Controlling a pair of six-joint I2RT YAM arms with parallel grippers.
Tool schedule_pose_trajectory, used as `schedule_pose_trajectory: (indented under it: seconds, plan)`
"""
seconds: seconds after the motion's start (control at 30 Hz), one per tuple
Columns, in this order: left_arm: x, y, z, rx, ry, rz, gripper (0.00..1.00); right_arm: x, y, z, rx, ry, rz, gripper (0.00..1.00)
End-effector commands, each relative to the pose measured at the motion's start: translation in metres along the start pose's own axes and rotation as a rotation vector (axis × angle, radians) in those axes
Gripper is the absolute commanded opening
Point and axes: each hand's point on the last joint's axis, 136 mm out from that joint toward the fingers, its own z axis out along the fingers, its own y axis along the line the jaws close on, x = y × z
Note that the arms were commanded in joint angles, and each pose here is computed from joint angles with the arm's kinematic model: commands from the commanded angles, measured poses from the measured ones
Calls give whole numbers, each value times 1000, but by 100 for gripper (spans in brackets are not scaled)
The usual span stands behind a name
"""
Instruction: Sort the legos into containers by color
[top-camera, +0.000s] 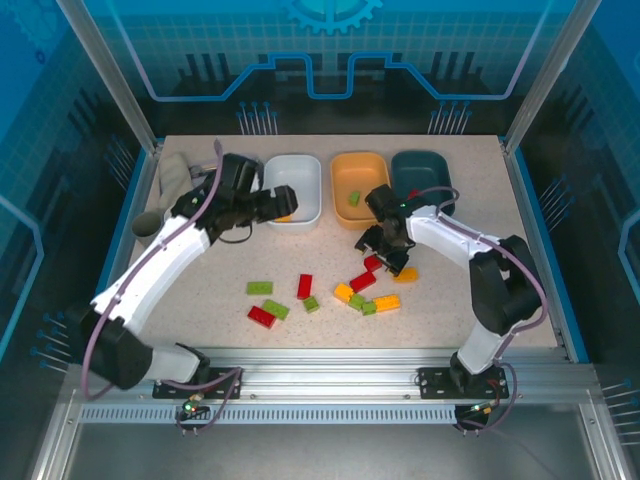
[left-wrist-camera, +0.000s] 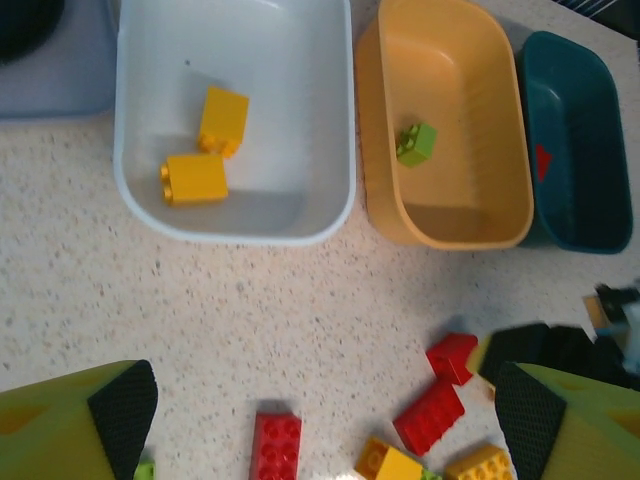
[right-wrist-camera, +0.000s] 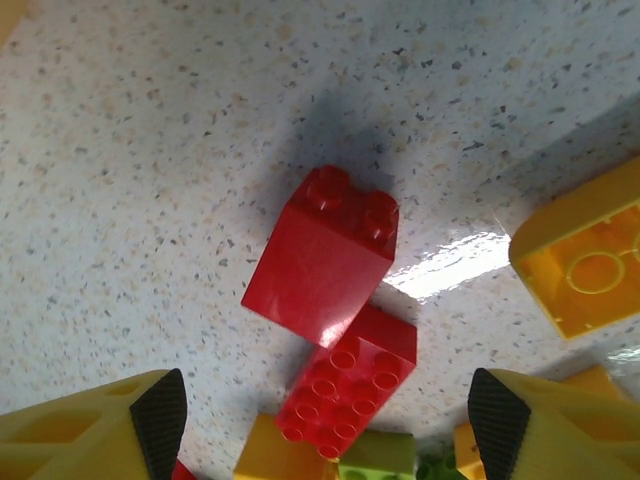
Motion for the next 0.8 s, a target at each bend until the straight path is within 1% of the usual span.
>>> schedule_pose_trajectory:
  seconds: [0.0, 0.17, 0.37, 0.47, 0.67, 0.77]
  plan:
    - [13, -7, -3, 79, -7, -44, 91, -3, 5, 4, 10, 24, 124, 76]
    - [33, 3, -15, 71, 15, -53, 91, -9, 7, 17, 18, 43, 171, 72]
    - [41, 1, -20, 89, 22, -48, 91, -19, 12, 31, 5, 40, 186, 64]
    - [45, -2, -20, 94, 31, -37, 90, -20, 10, 37, 25, 48, 192, 57]
    - [45, -9, -21, 113, 30, -31, 90, -22, 1, 44, 44, 38, 207, 37]
    - [46, -11, -20, 120, 30, -27, 90, -22, 0, 42, 44, 36, 203, 34]
